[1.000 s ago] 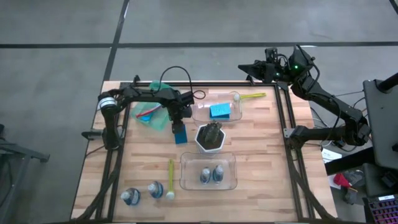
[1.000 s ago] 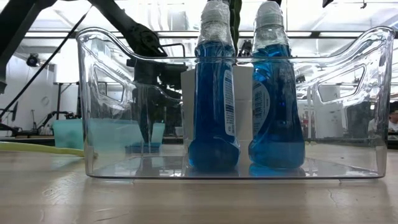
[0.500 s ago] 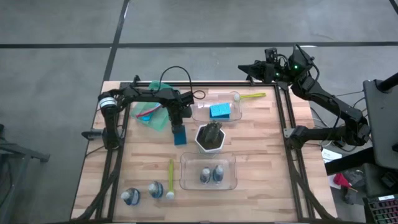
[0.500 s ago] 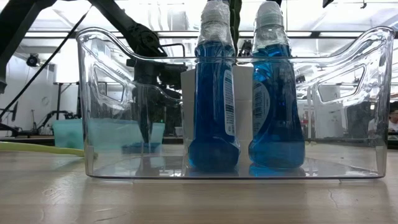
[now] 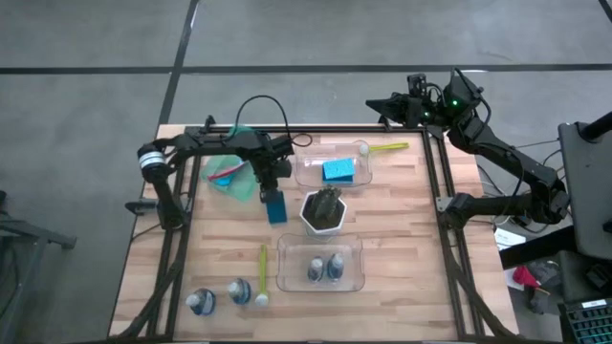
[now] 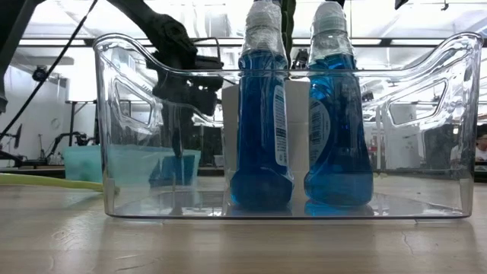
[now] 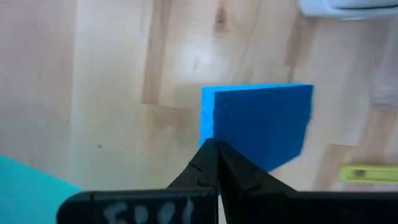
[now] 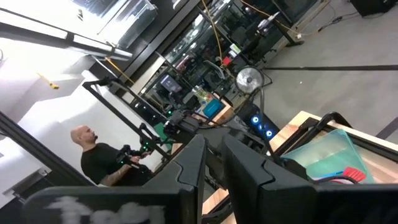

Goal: Pick & Place Kitchen Sink Supplies
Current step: Put the blue sponge wipe into the top transparent bin

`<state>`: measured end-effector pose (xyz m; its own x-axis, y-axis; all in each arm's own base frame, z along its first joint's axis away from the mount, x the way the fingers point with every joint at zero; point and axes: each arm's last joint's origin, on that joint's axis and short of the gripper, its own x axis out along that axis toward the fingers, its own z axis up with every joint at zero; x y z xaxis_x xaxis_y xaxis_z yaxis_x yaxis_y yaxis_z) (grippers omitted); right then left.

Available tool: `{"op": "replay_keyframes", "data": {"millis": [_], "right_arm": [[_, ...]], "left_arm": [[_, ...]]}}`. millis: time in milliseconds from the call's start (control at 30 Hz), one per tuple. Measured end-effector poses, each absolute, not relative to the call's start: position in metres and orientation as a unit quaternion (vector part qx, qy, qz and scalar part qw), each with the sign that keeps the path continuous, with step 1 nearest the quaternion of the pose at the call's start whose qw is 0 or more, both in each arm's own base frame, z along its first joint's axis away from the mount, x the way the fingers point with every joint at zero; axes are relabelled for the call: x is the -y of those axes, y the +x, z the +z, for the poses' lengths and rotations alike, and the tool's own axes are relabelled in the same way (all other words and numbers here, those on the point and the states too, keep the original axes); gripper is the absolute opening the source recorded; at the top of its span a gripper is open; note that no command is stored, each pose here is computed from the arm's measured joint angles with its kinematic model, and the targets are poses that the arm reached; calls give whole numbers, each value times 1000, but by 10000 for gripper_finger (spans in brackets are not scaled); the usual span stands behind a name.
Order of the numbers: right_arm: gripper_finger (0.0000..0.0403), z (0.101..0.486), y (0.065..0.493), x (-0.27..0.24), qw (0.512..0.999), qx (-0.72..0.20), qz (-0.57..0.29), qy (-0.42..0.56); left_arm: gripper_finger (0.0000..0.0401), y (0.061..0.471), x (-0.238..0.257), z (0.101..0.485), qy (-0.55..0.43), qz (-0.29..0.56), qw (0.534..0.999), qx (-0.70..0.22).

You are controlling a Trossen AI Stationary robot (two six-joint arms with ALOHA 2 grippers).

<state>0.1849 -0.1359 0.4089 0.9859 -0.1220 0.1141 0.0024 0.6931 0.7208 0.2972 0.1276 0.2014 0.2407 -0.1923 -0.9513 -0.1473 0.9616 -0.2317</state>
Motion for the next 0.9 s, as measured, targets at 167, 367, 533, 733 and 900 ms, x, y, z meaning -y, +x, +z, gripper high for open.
{"op": "replay_keyframes", "data": {"millis": [167,367,533,733,900], "right_arm": [[52,409,185,136,917,77,-34,389],[52,409,185,136,918,77,-34,388],[52,409,185,136,918,77,-34,387],[52,409,185,136,918,77,-35,386],[52,409,185,136,918,77,-35,386]], "left_arm": [[0,292,-124,212,-146,-17,778,-611],[0,284,-122,230,-144,-5,795,-589],[0,276,-119,246,-142,8,804,-577],[0,264,-114,264,-142,22,814,-563],[0,257,-112,276,-141,34,824,-547]]}}
